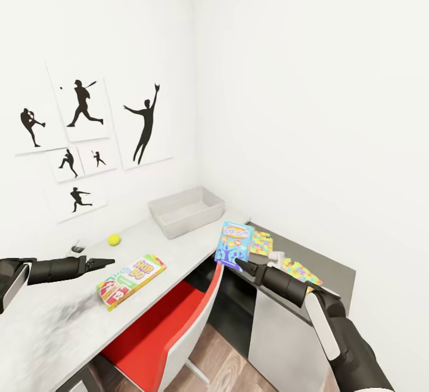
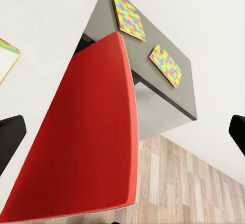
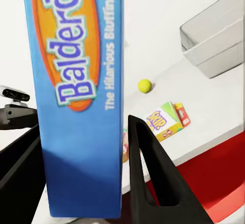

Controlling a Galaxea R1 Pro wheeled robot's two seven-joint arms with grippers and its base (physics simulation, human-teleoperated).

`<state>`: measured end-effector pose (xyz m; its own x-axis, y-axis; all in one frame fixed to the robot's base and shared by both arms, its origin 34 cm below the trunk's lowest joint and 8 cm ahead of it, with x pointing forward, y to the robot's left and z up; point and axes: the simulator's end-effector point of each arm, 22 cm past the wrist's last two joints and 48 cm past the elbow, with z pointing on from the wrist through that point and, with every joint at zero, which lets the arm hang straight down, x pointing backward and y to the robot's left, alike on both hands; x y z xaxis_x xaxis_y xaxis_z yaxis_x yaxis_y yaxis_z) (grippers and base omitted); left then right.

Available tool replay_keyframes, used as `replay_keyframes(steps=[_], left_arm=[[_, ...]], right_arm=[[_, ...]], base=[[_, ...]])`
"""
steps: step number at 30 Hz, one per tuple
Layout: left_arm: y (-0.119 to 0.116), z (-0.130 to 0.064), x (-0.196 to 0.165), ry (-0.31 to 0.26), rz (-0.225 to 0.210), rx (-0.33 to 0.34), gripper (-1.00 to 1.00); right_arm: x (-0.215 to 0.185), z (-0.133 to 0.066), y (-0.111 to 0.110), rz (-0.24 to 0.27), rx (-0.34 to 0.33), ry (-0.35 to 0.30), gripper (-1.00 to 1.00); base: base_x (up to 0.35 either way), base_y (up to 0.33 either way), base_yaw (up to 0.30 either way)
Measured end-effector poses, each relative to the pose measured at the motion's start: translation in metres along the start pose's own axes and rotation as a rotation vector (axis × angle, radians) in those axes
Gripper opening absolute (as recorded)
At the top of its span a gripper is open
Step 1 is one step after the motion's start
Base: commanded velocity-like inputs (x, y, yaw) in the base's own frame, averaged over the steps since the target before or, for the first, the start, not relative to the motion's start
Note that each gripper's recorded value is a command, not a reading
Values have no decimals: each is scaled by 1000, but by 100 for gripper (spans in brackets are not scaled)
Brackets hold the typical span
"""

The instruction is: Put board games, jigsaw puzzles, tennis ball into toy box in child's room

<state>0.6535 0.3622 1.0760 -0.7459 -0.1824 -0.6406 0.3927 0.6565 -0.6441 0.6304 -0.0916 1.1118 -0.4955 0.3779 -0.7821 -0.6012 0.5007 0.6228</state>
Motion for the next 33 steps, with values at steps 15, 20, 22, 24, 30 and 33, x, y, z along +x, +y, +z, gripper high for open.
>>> replay_keyframes(steps=[15, 20, 22, 24, 30, 33], left_arm=[[0, 0, 0, 0, 0, 0, 100], [0, 0, 0, 0, 0, 0, 100], [0, 0, 0, 0, 0, 0, 100], [0, 0, 0, 0, 0, -1, 100], [0, 0, 0, 0, 0, -1, 100], [0, 0, 0, 0, 0, 0, 100]], right_arm=[[-1, -1, 0, 1, -3, -2, -100], [-1, 0, 1, 2, -4, -2, -100], [-1, 0, 1, 1, -3, -2, -100], [0, 0, 1, 2, -2, -2, -100], [2, 3, 3, 2, -2, 3, -100], [3, 3, 2, 1, -2, 5, -100]], base=[[12, 0, 0], [104, 0, 0], [258, 0, 0], [301, 0, 0], [305, 0, 0], [130, 0, 62]])
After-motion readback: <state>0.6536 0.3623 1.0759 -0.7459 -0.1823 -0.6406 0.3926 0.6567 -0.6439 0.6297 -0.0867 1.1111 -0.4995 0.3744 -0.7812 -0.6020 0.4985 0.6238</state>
